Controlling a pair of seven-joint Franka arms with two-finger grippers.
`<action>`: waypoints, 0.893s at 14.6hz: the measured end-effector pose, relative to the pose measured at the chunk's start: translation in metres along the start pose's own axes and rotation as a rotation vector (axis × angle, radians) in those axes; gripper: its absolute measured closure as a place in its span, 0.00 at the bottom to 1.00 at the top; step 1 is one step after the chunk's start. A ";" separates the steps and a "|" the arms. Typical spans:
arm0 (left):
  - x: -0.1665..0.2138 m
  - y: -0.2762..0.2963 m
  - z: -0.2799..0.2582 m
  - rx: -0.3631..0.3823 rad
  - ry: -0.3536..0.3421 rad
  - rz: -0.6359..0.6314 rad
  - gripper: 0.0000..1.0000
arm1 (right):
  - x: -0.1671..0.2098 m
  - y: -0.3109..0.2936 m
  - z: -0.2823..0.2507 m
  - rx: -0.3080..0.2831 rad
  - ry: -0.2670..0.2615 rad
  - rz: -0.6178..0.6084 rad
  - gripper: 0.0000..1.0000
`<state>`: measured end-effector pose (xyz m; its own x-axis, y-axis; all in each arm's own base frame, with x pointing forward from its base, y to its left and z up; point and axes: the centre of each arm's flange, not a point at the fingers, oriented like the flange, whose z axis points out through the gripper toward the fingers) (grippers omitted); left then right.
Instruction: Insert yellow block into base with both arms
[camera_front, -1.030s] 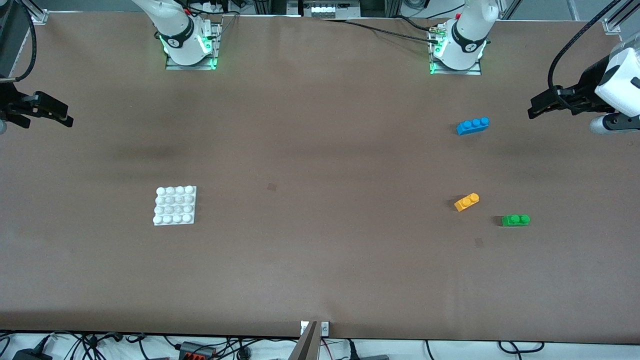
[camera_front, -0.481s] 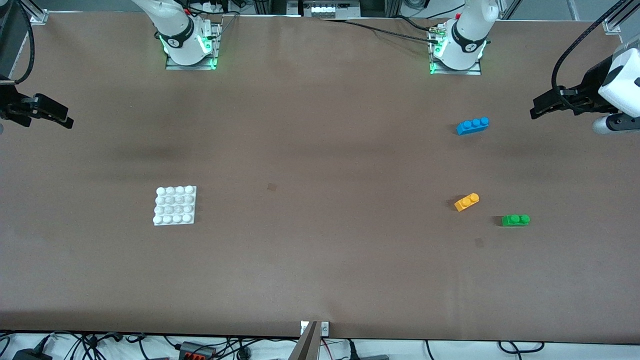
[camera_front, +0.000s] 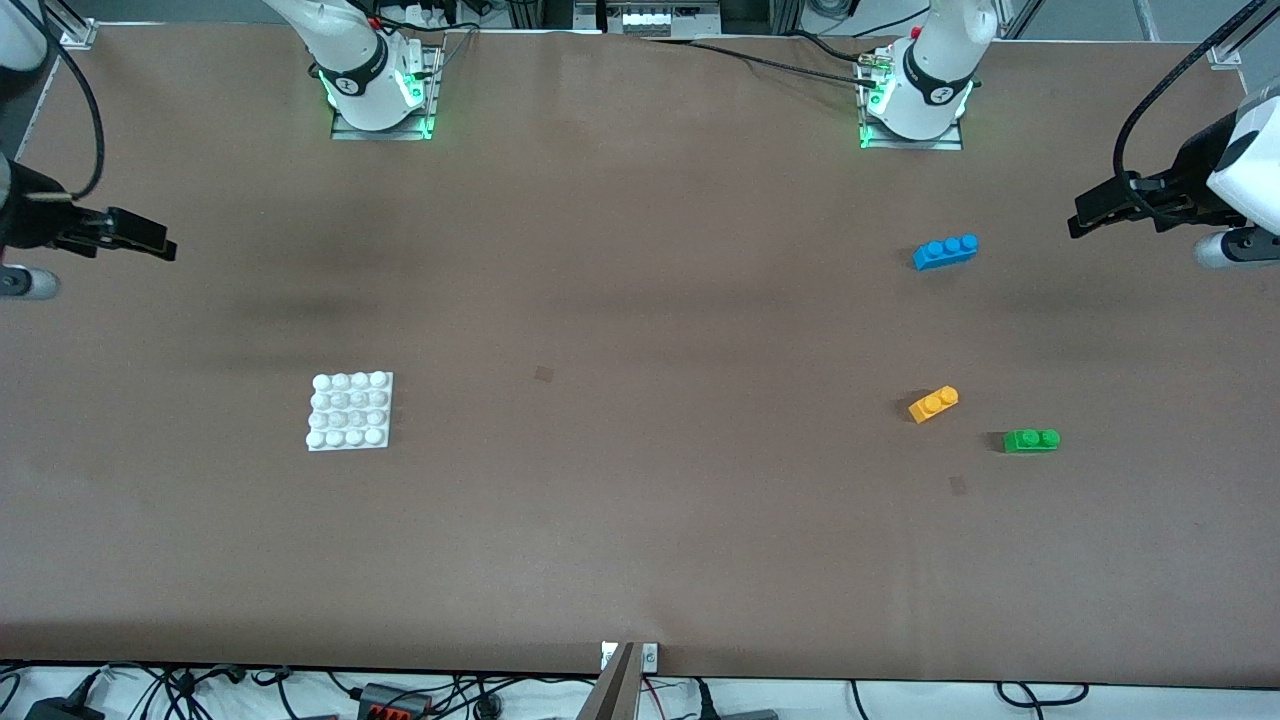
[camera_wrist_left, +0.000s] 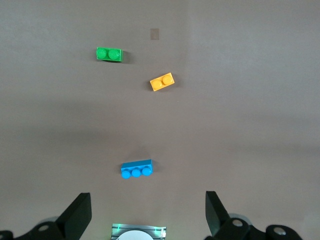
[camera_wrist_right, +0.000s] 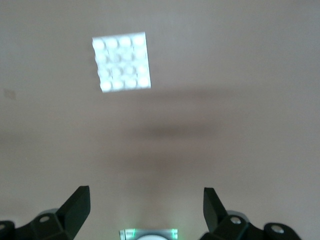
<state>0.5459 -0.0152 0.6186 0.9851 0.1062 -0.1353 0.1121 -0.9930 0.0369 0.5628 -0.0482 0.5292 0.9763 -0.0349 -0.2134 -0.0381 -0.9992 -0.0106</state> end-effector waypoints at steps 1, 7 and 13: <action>0.000 -0.001 0.000 0.000 0.000 -0.001 0.00 | 0.008 0.000 0.014 0.000 -0.026 0.001 0.00; 0.002 -0.002 0.002 0.000 -0.004 -0.004 0.00 | 0.086 -0.005 0.125 -0.012 0.023 -0.008 0.00; 0.003 -0.003 0.003 0.000 -0.007 -0.004 0.00 | 0.143 -0.041 0.234 -0.031 0.100 -0.066 0.00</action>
<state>0.5477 -0.0124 0.6150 0.9837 0.1102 -0.1419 0.1164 -0.9925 0.0366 0.6542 -0.0081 0.2707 0.9929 0.0310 -0.1145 0.0323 -0.9994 0.0087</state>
